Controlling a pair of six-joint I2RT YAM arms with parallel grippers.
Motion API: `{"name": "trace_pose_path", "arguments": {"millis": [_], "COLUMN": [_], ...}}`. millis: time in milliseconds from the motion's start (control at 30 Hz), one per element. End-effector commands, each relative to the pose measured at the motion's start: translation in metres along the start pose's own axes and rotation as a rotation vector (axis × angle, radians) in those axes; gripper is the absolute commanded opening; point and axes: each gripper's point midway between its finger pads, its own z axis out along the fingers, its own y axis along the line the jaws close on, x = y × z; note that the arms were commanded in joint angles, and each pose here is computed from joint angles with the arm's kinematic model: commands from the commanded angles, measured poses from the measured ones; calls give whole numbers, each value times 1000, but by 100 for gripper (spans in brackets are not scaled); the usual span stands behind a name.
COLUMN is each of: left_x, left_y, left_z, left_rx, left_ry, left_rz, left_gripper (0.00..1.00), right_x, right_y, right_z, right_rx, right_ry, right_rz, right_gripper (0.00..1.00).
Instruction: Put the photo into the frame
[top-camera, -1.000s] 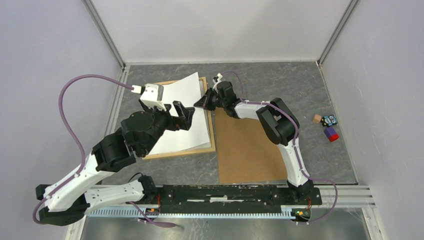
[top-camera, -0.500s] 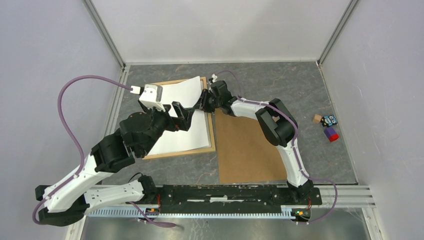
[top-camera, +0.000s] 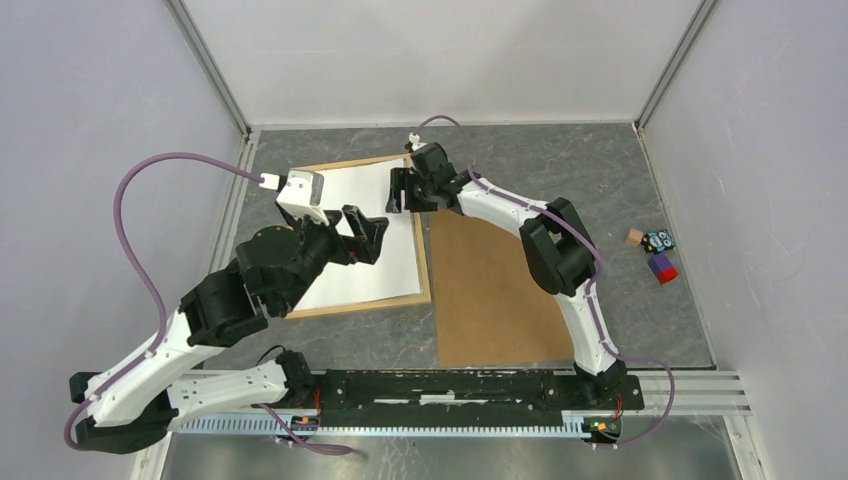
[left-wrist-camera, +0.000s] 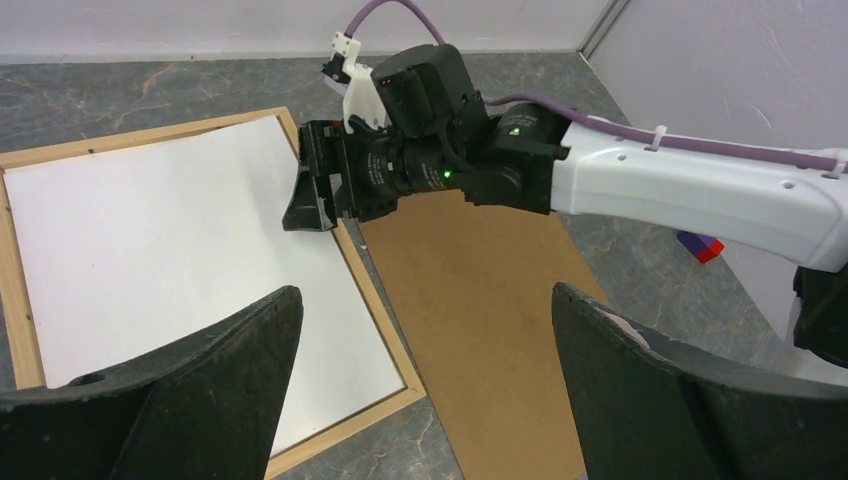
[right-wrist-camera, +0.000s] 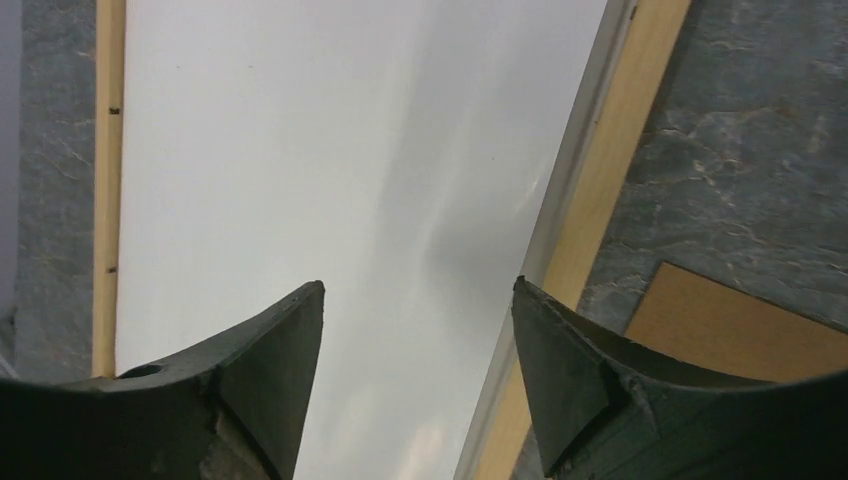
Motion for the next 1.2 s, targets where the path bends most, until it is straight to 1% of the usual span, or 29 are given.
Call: {"name": "trace_pose_path", "arguments": {"millis": [0,200,267,367,533,633,833,967,1167], "left_x": [6,22,27,40,71,90,137,177,216], "left_y": [-1,-5,-6,-10,-17,-21,-33,-41,-51], "left_z": [4,14,17,23,36,40,39,38,36], "left_rx": [-6,-11,-11,-2,9,22,82,106,120], "left_ry": [11,55,64,89,167,220,355,465,606], "left_rz": [9,27,32,33,49,43,-34,-119,-221], "left_gripper": [100,100,100,100,100,100,100,100,100], "right_x": [-21,-31,-27,-5,39,60,121,138,144], "right_y": [1,-15,-27,-48,-81,-85,-104,-115,-153], "right_z": [-38,-88,-107,-133,-166,-180,-200,-212,-229], "right_rx": [63,173,221,261,291,246,189,204,317], "right_ry": [-32,-55,-59,-33,11,2,67,59,-33], "right_rz": [-152,-298,-343,-394,-374,-358,-341,-319,-217], "right_gripper": [76,89,91,94,97,98,98,98,98]}}
